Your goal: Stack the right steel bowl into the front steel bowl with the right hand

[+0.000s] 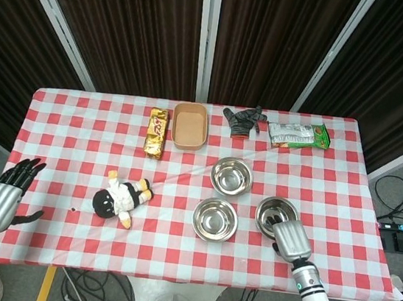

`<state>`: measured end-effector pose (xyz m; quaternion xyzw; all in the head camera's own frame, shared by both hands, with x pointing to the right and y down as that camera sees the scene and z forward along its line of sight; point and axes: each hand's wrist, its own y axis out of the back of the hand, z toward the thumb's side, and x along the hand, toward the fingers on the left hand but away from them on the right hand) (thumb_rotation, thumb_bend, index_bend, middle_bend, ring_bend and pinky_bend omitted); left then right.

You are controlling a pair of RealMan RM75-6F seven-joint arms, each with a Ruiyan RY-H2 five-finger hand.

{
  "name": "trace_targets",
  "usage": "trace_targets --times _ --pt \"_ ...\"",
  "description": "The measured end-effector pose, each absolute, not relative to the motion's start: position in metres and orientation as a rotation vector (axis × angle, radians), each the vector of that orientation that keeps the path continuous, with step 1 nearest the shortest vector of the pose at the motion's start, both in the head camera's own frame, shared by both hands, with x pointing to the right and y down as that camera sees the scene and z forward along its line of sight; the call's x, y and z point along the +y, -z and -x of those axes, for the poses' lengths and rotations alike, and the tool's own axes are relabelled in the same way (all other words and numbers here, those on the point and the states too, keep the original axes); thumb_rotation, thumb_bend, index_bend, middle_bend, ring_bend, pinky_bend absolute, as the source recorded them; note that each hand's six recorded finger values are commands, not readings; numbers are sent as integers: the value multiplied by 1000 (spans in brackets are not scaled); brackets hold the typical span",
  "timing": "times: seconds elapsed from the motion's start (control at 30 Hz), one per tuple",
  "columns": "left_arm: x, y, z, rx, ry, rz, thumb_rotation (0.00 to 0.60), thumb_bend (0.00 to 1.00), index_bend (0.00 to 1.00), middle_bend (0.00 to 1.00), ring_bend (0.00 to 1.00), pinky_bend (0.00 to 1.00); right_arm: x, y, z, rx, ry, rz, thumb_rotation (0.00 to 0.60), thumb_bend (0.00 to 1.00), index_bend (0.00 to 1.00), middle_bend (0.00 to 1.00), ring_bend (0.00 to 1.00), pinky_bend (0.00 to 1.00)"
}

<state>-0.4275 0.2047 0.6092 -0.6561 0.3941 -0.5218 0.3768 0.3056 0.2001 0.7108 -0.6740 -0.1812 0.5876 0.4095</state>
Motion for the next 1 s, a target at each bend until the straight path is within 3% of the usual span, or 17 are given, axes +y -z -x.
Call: trace_targets --times 1.0 --pt "204 -610 429 1010 1339 1688 600 48 128 166 87 220 191 -725 -293 -440 -1495 1660 600 372 594 552 810 763"
